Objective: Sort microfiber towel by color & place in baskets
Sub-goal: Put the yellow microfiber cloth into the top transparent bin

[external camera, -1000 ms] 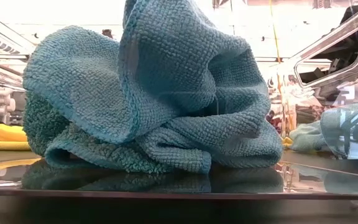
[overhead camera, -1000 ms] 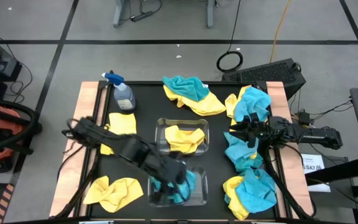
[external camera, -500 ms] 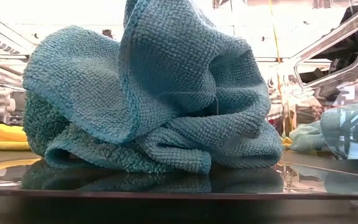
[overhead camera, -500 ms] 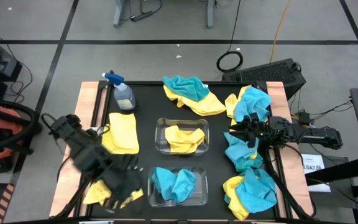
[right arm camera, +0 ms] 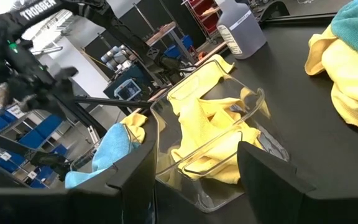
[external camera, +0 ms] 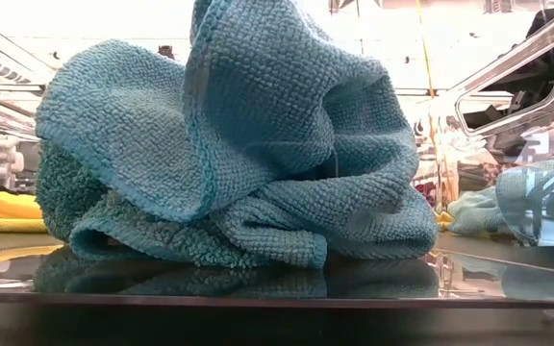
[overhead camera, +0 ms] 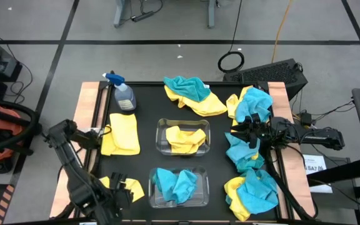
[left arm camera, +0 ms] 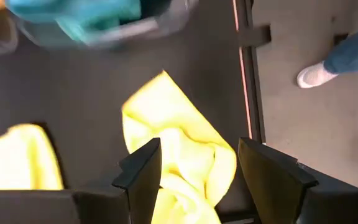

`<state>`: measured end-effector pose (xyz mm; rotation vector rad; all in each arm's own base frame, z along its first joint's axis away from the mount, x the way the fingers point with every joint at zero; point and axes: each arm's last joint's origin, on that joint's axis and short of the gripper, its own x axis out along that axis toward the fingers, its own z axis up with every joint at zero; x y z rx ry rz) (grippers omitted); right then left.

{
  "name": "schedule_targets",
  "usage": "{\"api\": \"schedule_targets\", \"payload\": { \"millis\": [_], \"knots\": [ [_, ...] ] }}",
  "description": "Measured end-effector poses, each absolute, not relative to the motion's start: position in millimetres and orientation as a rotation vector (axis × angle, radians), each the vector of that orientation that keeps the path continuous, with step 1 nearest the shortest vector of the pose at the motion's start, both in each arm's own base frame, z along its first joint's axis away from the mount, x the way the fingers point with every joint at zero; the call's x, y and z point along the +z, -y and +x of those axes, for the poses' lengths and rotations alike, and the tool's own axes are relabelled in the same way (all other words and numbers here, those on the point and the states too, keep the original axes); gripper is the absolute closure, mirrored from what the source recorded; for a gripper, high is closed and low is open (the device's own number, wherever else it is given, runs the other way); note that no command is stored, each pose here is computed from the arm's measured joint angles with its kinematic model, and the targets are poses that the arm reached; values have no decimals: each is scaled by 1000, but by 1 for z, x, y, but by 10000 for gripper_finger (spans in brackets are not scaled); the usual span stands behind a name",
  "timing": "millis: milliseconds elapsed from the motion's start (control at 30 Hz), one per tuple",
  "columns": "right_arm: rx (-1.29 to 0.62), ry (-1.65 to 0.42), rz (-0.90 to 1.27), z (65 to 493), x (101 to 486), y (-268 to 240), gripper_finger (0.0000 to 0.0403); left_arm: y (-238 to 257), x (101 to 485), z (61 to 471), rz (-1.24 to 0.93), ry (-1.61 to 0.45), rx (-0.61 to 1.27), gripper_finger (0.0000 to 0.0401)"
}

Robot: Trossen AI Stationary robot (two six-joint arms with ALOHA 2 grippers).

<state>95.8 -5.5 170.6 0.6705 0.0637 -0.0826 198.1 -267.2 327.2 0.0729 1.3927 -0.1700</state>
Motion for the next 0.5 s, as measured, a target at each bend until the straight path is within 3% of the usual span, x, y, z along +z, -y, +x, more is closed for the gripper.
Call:
{"api": "schedule_targets", "payload": {
  "millis": [500],
  "knots": [
    [-82,-63,670,96,171,5,188,279,209,161,0,-1511,-13,182]
  ]
}}
